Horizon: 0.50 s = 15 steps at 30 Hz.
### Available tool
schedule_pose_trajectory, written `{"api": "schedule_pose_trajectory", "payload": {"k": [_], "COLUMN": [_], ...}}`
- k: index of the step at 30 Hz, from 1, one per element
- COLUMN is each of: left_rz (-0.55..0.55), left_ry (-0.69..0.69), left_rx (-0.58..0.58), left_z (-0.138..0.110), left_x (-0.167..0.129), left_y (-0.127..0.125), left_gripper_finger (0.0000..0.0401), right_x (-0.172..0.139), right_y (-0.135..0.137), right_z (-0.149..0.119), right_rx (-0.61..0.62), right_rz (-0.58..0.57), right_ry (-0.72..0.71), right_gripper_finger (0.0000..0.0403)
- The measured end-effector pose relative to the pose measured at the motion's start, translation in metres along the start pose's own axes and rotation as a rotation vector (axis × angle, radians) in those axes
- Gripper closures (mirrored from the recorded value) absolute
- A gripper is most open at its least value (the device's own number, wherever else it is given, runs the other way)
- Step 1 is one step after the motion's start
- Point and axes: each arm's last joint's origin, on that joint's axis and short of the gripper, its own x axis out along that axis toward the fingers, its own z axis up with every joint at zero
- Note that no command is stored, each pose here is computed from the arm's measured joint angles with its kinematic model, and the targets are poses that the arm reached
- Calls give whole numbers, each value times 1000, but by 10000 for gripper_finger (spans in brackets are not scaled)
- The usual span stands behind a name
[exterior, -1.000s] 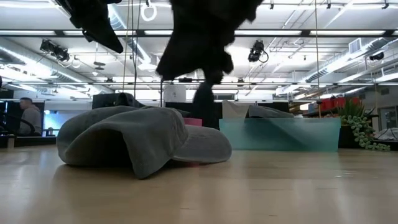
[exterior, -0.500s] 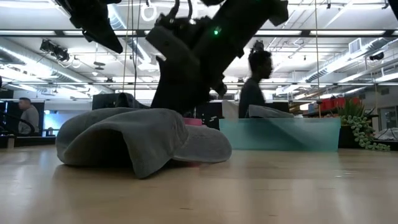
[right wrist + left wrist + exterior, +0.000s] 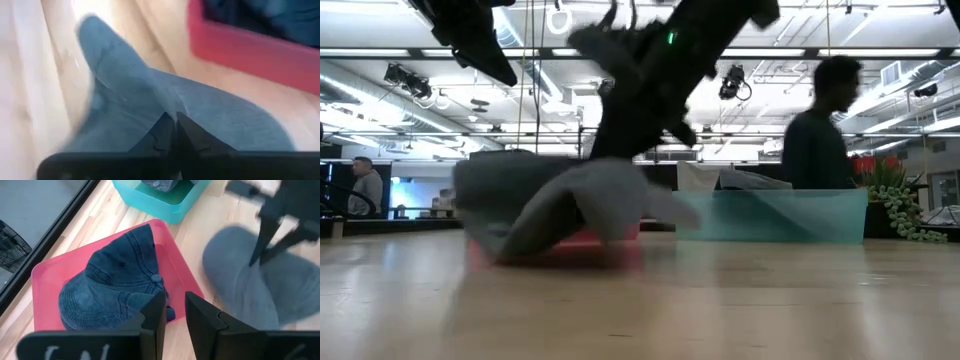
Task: Pick & Place hat
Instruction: Put the gray cap into the blue bin
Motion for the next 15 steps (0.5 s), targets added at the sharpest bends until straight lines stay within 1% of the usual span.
{"api": "schedule_pose_trajectory", "payload": {"k": [2,5,8,10,13,15], "left_rz": [1,1,2,2,2,2], "left_ry": [3,4,4,4,4,4], "left_rx": [2,2,2,2,2,2], "left_z": [0,0,0,0,0,0], "left_x": [0,0,0,0,0,0], "left_y": [0,0,0,0,0,0], "left_gripper_finger": [323,323,323,323,323,323], "right_x": [-20,-58,-100,-128,-163,-180], "right_y": [-3,-11,-22,-33,-54,-70], "right_z": [8,18,26,30,32,31], "right_rx": [54,106,143,161,187,225], "right_rz": [-10,-38,-100,-189,-387,-505], "right_ry": [-9,-12,-47,-106,-209,-267], "right_gripper_finger": [384,395,396,394,396,397]}}
